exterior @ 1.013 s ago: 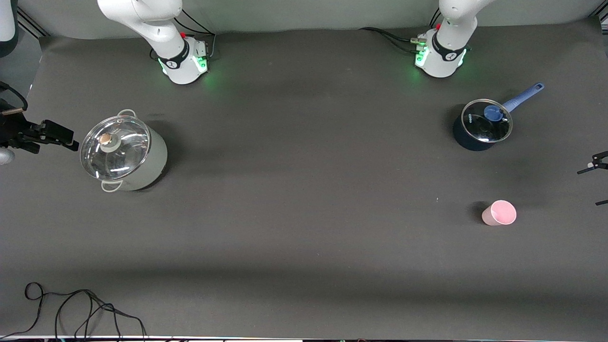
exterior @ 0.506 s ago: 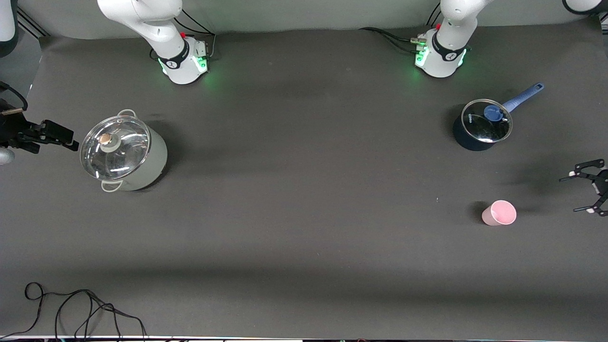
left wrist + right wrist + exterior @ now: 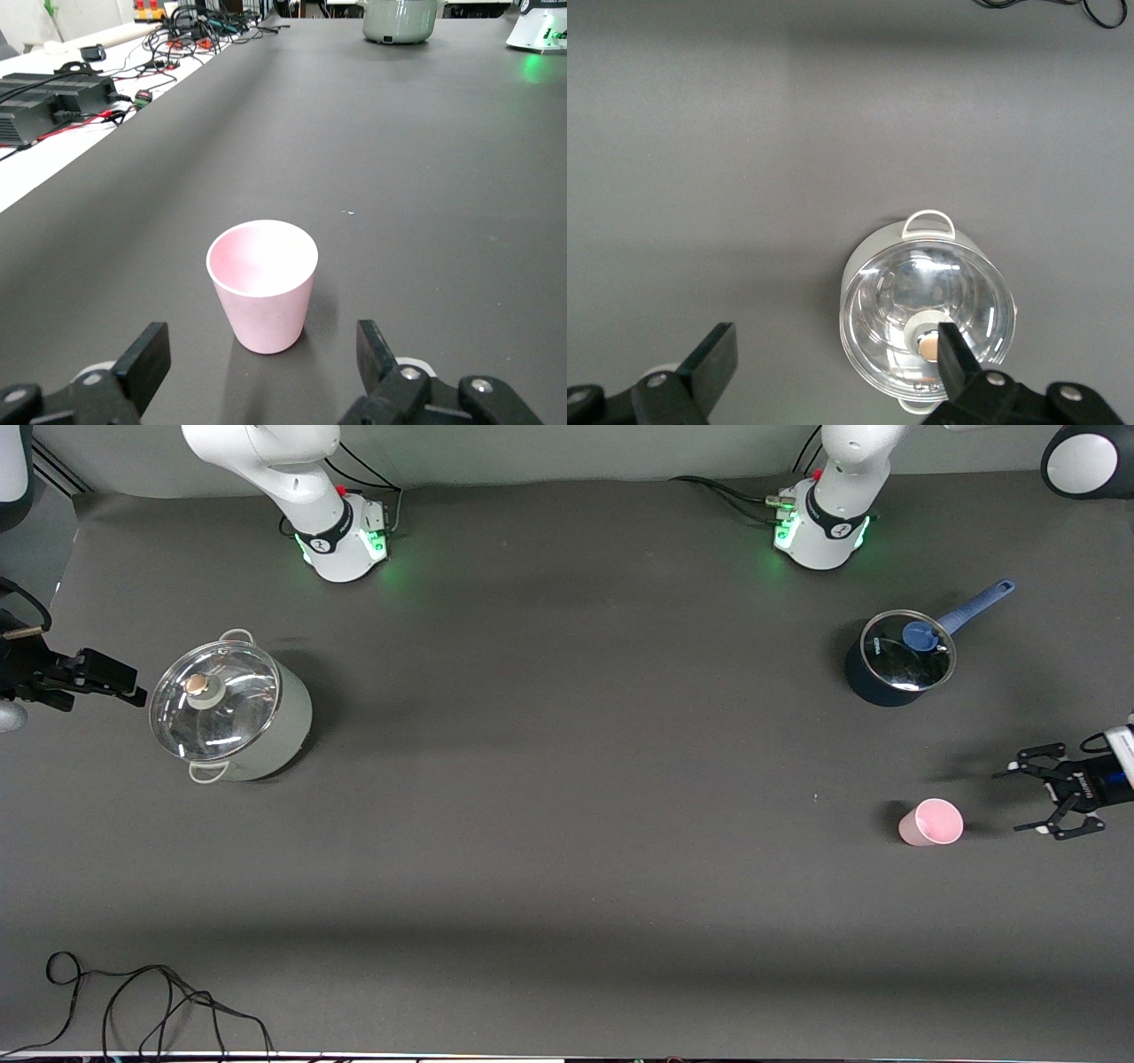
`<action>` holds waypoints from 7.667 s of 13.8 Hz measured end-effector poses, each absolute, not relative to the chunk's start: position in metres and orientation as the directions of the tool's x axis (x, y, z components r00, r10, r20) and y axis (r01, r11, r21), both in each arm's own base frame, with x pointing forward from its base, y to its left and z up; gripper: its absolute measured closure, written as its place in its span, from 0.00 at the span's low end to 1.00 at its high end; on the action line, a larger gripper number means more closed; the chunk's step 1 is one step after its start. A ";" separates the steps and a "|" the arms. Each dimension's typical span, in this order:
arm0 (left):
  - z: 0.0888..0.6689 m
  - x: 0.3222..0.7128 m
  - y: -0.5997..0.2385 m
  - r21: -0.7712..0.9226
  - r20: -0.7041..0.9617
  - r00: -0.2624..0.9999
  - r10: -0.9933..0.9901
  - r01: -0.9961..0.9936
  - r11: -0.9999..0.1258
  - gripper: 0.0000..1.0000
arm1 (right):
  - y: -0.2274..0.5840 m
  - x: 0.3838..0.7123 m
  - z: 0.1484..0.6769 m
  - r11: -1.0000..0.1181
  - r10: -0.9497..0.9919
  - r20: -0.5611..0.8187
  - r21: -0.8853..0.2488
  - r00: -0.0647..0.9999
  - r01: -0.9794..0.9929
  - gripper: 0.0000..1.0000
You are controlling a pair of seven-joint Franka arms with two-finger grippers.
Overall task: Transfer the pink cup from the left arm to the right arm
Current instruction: 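Move the left gripper down beside the pink cup, then close the left gripper around the pink cup, then lift the pink cup and carry it toward the table's middle, then hold the cup with the left gripper while the right gripper approaches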
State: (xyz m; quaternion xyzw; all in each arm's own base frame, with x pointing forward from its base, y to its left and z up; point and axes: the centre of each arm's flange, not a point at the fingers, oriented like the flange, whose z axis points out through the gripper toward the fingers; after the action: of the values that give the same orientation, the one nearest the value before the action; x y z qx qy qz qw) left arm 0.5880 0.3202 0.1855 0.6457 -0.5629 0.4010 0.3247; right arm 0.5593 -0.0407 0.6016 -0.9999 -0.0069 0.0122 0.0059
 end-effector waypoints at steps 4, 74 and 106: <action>0.147 0.575 0.321 -0.015 0.918 0.051 -0.392 -0.986 -0.164 0.05 | -0.041 0.559 0.602 -1.000 0.014 -0.024 -0.012 1.000 0.014 0.00; 0.344 0.676 -0.463 0.007 0.985 0.095 -0.143 -0.852 -0.523 0.34 | 0.021 0.529 0.635 -0.734 -0.675 -0.073 -0.028 0.734 -0.678 0.00; 0.404 0.581 -0.558 -0.014 0.984 0.099 -0.150 -0.790 -0.613 0.34 | 0.315 0.625 0.579 -0.762 -0.644 0.015 -0.098 0.765 -0.640 0.00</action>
State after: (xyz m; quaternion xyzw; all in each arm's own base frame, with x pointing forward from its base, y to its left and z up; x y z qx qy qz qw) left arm 0.5812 -0.5585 0.4035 0.6875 -0.3418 0.5778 0.2770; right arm 0.6250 0.3149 0.5794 -0.9384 0.3419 -0.0239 0.0434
